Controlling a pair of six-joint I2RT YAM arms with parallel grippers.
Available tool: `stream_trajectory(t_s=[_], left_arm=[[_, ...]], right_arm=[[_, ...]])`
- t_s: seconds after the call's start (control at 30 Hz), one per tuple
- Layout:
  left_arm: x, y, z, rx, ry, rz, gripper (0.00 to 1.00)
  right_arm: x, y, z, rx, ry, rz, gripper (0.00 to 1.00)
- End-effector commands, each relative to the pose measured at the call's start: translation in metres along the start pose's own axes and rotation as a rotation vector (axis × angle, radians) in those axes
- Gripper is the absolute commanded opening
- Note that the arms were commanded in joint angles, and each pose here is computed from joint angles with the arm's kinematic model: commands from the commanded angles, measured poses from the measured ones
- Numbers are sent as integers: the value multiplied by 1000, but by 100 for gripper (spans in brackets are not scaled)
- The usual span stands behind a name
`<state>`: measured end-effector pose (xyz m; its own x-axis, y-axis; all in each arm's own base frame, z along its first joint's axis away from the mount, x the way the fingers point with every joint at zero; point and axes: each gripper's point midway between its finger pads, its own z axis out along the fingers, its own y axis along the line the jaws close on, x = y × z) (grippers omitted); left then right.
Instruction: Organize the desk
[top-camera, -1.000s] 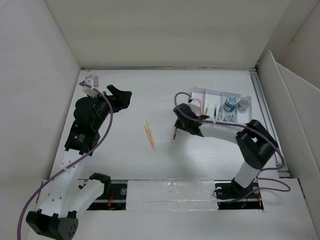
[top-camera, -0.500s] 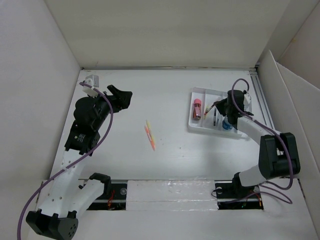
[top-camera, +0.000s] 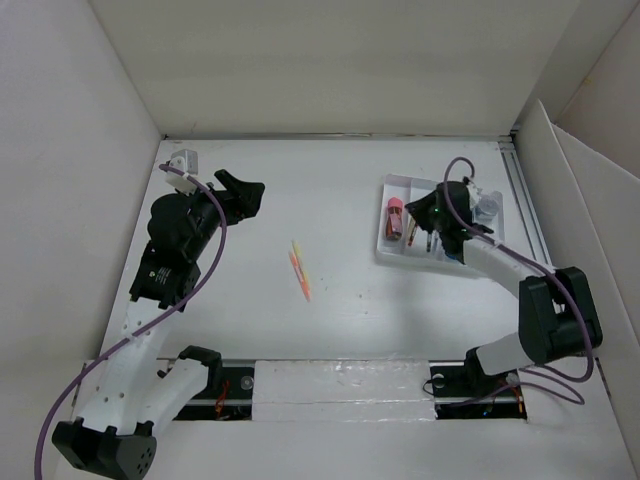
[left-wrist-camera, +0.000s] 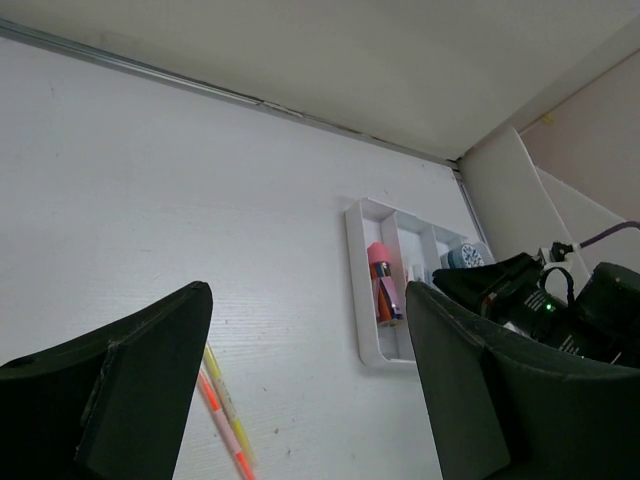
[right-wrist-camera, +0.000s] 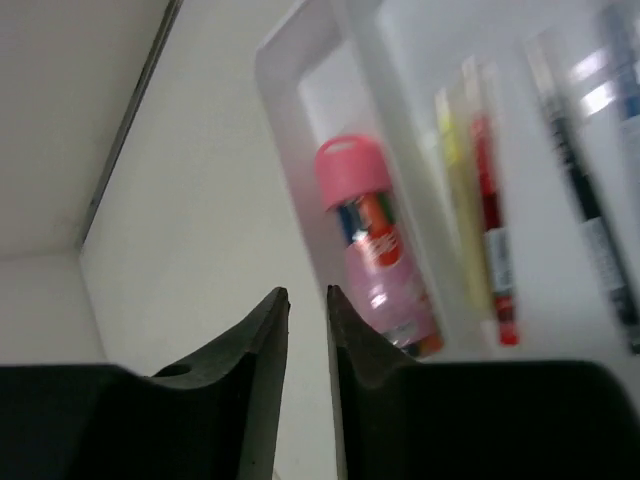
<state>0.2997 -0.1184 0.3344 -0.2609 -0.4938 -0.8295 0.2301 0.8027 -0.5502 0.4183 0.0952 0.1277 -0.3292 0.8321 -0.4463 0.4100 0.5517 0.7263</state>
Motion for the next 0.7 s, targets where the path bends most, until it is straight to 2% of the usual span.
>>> stream_trajectory(t_s=[0.0, 0.07, 0.2, 0.27, 0.3, 0.33, 0.37, 0.4, 0.5, 0.67], left_arm=[[-10, -8, -1, 38, -39, 17, 74], [-11, -6, 1, 25, -46, 19, 74], [-8, -6, 3, 30, -30, 18, 74], [-8, -5, 4, 22, -32, 18, 74], [-6, -4, 6, 17, -22, 17, 74], [-6, -4, 6, 18, -23, 17, 74], [-5, -5, 6, 24, -19, 17, 74], [-6, -5, 5, 27, -23, 17, 74], [-6, -3, 6, 14, -22, 18, 74], [-8, -6, 4, 24, -29, 19, 74]], right_arm=[[33, 63, -26, -192, 14, -111, 24], [73, 80, -38, -235, 65, -197, 1], [149, 104, -57, -316, 170, -317, 0], [183, 124, -66, -358, 222, -353, 10], [217, 121, -58, -337, 284, -408, 23], [217, 118, -57, -328, 283, -418, 28], [235, 136, -65, -366, 300, -438, 30], [250, 124, -53, -308, 297, -476, 32], [273, 135, -50, -268, 250, -556, 32], [307, 123, -20, -159, 254, -672, 33]])
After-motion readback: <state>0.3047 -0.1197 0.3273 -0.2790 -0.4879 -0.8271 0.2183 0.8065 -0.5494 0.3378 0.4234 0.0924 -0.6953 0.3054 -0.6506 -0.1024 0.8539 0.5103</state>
